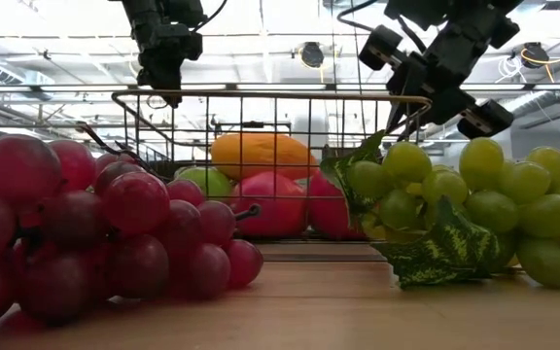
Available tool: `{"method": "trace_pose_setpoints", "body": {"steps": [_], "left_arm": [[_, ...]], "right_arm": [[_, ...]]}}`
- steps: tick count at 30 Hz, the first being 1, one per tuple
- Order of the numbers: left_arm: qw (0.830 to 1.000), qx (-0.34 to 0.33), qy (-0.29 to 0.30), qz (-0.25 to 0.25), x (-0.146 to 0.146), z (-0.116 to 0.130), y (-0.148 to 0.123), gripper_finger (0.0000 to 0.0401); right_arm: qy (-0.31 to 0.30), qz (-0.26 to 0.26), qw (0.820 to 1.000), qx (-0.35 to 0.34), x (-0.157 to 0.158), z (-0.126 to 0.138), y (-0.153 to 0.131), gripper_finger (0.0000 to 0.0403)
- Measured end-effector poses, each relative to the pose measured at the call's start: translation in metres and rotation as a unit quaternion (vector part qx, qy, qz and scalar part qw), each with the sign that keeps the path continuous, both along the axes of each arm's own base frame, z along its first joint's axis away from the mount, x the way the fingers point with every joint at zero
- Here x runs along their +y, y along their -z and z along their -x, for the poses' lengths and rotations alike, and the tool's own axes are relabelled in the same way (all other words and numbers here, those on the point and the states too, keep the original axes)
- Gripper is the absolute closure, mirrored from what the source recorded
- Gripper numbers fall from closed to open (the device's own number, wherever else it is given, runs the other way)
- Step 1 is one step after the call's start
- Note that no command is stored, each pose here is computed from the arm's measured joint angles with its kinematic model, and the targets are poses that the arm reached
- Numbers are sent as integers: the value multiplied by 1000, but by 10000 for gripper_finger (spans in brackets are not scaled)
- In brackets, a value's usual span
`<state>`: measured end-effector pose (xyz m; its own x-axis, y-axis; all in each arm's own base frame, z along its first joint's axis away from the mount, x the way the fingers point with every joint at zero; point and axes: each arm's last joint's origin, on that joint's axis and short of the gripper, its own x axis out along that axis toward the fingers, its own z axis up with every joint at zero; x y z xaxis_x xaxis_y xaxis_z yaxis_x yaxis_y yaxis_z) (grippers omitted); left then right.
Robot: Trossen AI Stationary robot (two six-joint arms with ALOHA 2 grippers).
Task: Build produce basket
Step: Put the orange squash into the gold wire basket
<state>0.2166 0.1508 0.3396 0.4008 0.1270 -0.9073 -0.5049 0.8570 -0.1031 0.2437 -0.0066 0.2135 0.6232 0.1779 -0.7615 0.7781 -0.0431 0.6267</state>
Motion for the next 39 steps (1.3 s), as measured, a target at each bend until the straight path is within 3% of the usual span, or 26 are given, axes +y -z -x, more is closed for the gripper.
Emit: {"method": "trace_pose_setpoints", "body": {"steps": [7, 16, 21, 28, 39], "left_arm": [[1000, 2, 0, 2, 0, 0, 0, 281], [1000, 1, -1, 3, 0, 0, 0, 281], [1000, 0, 1, 0, 0, 0, 0, 281], [1000, -7, -11, 2, 1, -1, -1, 281], [996, -19, -78, 40, -6, -6, -1, 281]], "right_arm": [[2, 1, 1000, -19, -1, -3, -2, 330], [3, -17, 1000, -20, 0, 5, -9, 238], [1, -7, 999, -49, -3, 16, -24, 207], [-35, 39, 992, -115, -10, 36, -48, 202], [-113, 79, 966, -219, -27, 69, -75, 202]]}}
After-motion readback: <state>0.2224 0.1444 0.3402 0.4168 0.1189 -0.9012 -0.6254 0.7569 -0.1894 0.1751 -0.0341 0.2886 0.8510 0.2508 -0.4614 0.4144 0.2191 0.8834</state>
